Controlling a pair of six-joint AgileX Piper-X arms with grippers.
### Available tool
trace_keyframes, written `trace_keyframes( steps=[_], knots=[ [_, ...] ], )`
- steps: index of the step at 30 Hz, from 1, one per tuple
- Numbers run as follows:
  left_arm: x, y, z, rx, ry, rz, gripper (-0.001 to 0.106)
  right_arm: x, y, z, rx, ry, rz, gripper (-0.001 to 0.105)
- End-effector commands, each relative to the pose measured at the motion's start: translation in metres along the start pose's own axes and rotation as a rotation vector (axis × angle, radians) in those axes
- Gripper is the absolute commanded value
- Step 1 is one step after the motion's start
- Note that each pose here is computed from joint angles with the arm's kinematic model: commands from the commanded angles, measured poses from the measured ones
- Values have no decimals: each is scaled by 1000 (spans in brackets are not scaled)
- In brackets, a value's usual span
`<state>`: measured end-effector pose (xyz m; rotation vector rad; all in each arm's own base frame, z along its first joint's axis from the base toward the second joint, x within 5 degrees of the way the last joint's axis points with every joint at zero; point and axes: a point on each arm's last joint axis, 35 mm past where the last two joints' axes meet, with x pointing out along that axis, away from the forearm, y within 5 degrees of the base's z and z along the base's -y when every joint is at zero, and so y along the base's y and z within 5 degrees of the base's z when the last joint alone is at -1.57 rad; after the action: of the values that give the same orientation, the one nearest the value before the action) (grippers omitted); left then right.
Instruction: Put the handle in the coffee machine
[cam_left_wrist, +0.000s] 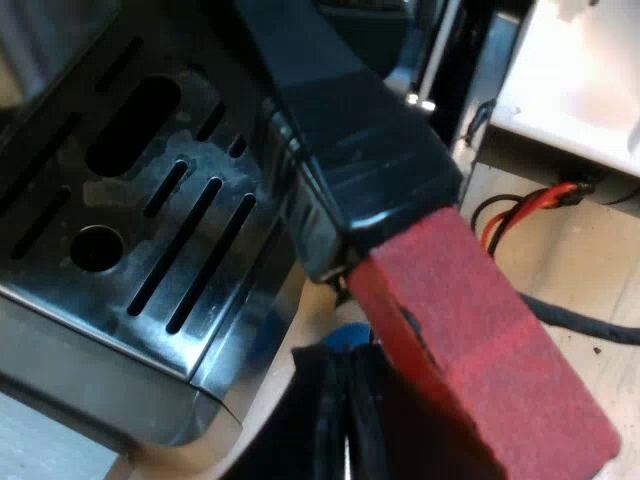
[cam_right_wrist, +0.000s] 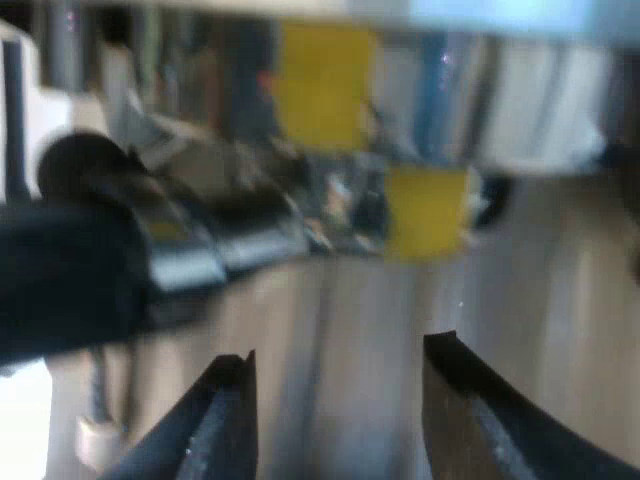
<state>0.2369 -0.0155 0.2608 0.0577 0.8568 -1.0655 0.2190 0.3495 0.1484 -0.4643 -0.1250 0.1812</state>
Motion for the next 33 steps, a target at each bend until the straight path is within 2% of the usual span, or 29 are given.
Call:
trace_keyframes(
  steps=[1,5,8,10,12,15,17,19,27,29,30,32,33],
  knots=[
    [1,-9,2,-11,-45,-94,1,-11,-9,1,-18,20,-20,42],
    [1,-9,2,-11,-45,-94,1,-28,-21,-1,-46,34,5,42],
    [1,-9,2,-1,-46,-94,1,-44,-37,-5,-103,74,26,42],
    [1,-9,2,10,-46,-93,1,-55,-46,-5,-118,87,49,42],
    [1,-9,2,6,-44,-96,1,-65,-54,2,-109,90,67,42],
    [1,-10,1,-3,-39,-101,1,-81,-66,15,-138,99,97,42],
    [4,-13,2,-5,-23,-117,1,-95,-72,26,-186,116,124,42],
    [8,-18,3,-1,-2,-141,1,-106,-75,36,-192,112,160,42],
    [32,-40,9,82,149,-172,1,-156,-105,68,-131,132,227,42],
    [35,-45,13,92,169,-172,1,-167,-114,72,-76,141,247,42],
    [36,-45,14,94,173,-169,1,-168,-115,73,-72,142,249,42],
    [36,-51,24,121,171,-169,1,-180,-128,74,3,170,282,42],
    [36,-52,27,130,168,-168,1,-182,-129,74,21,175,286,42]
  ],
)
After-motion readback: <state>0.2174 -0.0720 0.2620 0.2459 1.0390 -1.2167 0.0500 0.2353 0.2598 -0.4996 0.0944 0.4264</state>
